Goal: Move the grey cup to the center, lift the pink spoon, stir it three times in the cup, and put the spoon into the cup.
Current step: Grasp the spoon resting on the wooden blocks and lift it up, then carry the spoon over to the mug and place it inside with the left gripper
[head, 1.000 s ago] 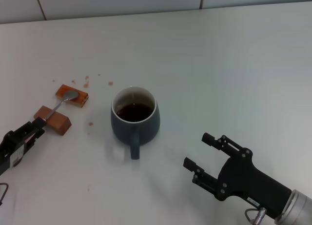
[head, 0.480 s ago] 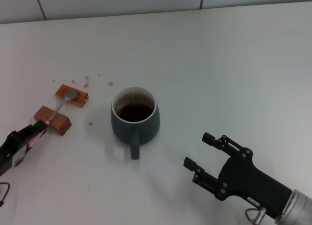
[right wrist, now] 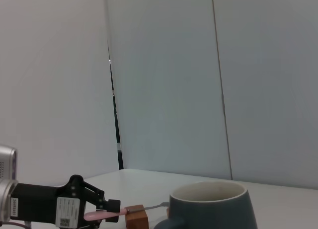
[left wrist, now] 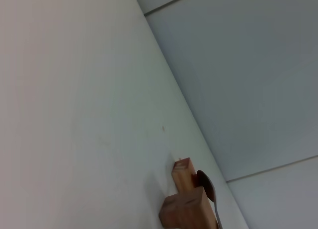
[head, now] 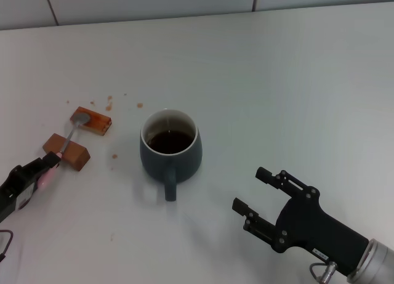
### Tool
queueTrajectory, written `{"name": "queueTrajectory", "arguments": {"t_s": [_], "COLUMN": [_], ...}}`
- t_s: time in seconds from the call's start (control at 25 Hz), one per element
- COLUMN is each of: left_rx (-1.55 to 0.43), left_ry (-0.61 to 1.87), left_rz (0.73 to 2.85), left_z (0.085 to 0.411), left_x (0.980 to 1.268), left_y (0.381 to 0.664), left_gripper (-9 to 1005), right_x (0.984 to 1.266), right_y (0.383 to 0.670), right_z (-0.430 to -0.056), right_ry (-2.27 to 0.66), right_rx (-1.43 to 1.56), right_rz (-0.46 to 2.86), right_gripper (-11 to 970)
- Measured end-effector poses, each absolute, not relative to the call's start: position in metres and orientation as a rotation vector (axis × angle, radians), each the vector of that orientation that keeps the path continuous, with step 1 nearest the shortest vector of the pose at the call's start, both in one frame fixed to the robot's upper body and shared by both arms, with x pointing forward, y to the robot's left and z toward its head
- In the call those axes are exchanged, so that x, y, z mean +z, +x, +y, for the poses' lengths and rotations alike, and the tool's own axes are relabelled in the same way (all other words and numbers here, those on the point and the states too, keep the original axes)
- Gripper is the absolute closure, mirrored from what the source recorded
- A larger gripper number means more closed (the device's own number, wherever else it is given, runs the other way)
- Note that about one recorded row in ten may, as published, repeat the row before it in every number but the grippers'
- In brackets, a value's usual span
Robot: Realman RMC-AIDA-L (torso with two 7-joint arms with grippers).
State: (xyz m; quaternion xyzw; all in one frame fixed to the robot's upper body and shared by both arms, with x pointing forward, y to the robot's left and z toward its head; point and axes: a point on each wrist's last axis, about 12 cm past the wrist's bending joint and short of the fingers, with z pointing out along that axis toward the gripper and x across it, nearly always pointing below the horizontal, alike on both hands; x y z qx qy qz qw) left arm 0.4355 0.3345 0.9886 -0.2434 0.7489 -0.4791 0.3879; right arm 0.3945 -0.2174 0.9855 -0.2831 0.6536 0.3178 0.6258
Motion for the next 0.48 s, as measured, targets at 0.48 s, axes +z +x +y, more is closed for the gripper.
{"name": "queueTrajectory", "arguments": {"t_s": [0.48], "left_rx": [-1.229], "left_ry": [-0.466], "left_rz": [1.881], "left_z": [0.338], "left_x": [1.005], "left_y": [0.448], "left_gripper": [869], "right_x": [0.986], "right_y": [0.395], "right_z": [-0.217], "right_ry": [-0.649], "right_rx": [0.728], "right_rz": [1.497], "right_gripper": [251]}}
